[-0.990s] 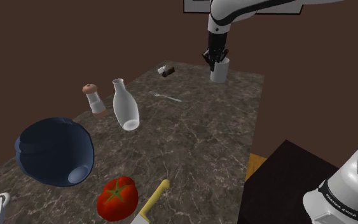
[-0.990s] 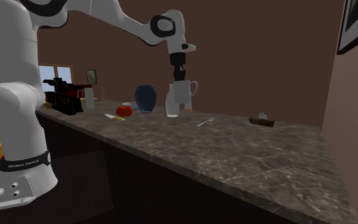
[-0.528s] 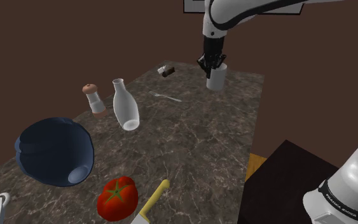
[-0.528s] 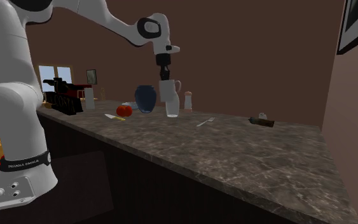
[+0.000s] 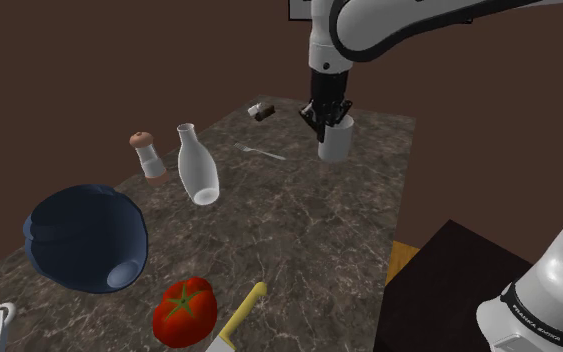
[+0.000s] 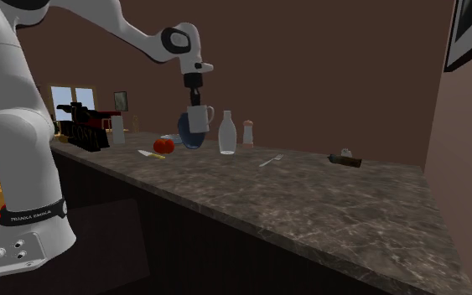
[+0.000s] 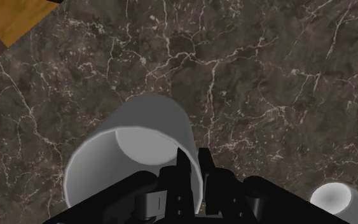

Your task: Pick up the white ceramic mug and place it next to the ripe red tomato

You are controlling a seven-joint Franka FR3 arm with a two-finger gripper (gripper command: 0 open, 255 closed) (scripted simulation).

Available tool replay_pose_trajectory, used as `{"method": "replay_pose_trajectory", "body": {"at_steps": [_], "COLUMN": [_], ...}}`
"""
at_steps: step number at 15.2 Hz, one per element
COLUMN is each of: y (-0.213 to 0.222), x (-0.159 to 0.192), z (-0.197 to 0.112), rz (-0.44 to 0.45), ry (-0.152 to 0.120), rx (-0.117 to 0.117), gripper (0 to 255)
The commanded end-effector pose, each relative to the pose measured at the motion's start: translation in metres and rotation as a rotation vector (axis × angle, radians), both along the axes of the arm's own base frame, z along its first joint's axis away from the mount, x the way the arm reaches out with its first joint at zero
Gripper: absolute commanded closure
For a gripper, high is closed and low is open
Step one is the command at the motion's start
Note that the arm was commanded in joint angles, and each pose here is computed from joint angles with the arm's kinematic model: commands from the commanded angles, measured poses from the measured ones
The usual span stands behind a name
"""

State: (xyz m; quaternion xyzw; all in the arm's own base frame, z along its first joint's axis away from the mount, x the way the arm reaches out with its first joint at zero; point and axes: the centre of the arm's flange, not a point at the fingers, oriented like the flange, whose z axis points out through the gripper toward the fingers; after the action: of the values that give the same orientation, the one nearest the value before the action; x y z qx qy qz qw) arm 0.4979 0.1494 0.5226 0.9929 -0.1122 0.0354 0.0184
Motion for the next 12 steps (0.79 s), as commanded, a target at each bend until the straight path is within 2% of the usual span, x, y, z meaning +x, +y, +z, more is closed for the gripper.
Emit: {"method": "replay_pose_trajectory", "body": {"at_steps": [1,12], "y": [0.023,0.146], "x": [-0.013,-0.090], "z": [0.001,0.001], "rz": [-0.002,-0.002], "ry": [0.000,0.000], "rx": [0.000,0.000], "gripper": [255,255]}}
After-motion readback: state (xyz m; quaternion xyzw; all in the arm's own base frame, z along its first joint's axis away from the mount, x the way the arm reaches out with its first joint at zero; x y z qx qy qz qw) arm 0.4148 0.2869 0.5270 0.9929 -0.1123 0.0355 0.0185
